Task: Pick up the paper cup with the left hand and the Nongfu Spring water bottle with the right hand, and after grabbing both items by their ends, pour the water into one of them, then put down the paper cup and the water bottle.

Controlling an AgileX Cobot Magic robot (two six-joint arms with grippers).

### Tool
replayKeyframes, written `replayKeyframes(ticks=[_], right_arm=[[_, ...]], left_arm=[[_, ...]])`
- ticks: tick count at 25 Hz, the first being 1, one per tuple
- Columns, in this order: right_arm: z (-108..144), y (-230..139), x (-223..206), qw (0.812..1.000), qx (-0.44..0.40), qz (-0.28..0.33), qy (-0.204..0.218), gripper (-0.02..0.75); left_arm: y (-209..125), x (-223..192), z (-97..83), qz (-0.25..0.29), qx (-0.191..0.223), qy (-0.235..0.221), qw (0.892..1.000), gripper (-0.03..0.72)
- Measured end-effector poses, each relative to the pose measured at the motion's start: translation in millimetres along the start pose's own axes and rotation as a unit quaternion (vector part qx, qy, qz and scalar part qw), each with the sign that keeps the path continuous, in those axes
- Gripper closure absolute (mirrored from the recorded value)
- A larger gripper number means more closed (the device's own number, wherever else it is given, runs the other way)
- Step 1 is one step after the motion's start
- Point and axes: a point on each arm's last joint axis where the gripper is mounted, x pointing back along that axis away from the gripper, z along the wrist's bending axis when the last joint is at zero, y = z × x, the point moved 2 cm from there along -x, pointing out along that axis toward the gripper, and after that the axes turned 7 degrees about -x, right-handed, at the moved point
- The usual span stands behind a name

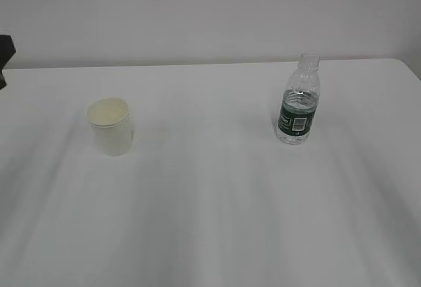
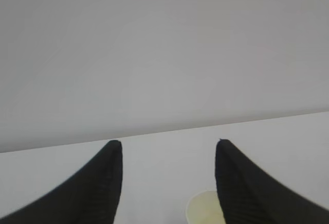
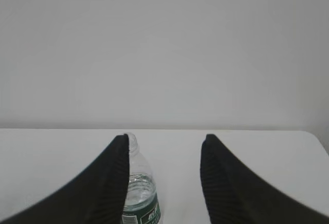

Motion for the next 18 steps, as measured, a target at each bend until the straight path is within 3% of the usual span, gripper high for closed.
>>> replayKeyframes(ticks=[9,18], right_arm=[[0,-30,-22,0.999,0.016,0.033,0.022,0.384],[-2,-70,-37,0.997,-0.028,0.055,0.040,0.384]], left_arm=[[-23,-18,-23.3,0.021,-0.019,-0.043,0.999,0.280],[-55,-33,-47.4,0.051,-0.031,-0.079,0.995,0.291]])
